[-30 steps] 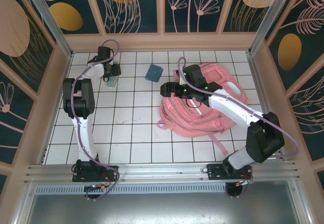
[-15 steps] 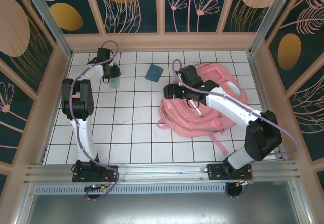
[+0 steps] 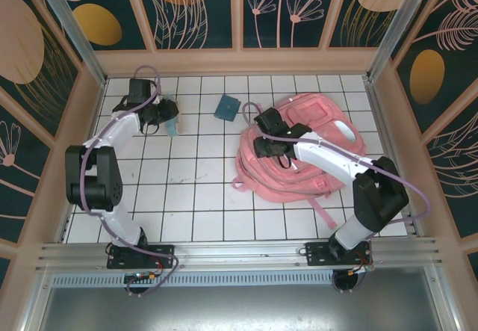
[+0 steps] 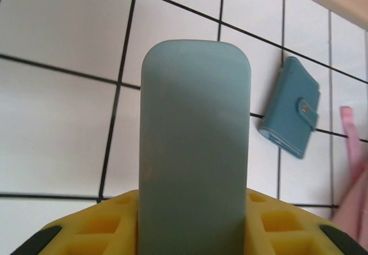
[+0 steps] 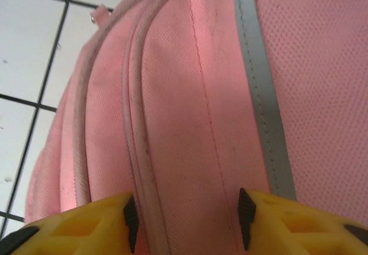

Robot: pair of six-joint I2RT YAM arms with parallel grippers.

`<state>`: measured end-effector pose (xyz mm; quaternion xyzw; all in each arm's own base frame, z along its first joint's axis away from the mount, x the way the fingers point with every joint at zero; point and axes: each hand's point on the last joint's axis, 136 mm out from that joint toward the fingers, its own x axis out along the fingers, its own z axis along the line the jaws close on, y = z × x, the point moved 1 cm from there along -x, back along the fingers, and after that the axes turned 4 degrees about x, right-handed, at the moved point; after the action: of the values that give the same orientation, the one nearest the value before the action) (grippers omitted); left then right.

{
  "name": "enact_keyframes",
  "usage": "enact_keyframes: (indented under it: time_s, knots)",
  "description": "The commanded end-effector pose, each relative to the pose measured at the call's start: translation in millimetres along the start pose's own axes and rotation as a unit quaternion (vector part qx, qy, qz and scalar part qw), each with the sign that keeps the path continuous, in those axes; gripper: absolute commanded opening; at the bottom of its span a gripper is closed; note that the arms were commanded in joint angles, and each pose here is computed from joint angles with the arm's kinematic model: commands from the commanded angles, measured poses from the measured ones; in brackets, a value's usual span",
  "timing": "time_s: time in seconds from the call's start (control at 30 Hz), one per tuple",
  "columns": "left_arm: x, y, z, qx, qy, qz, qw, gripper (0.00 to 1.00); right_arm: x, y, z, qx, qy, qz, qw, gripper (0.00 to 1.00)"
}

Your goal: Pack the student bag

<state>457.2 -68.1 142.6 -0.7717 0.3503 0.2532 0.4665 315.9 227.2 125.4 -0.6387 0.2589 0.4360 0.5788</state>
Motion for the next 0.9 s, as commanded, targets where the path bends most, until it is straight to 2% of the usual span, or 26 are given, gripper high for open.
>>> enact_keyframes:
  time_s: [0.0,0.07,0.1,0.47,0.7,0.87]
  knots:
    - [-24,-2,-23,-0.028,0.055,-0.03,0.998,0.2,7,16,-4,-0.022,0.025,0.024,0.999,0.29]
    - [-33,5,-24,-0.037,0.064,-0.034,0.997,0.2,2,8,-3,-0.022,0.034,0.011,0.999,0.04]
    - [-37,9,-25,-0.044,0.07,-0.037,0.996,0.2,-4,1,-1,-0.022,0.033,0.0,0.999,0.0]
    - [-55,76,-50,-0.135,0.168,-0.036,0.976,0.18,-97,-103,17,0.023,-0.045,-0.135,0.99,0.0]
    - [-52,108,-122,-0.148,0.244,-0.023,0.958,0.18,-141,-144,-8,0.084,-0.13,-0.177,0.972,0.0]
    - [-51,114,-180,-0.143,0.291,-0.015,0.946,0.18,-155,-154,-22,0.119,-0.155,-0.193,0.961,0.0]
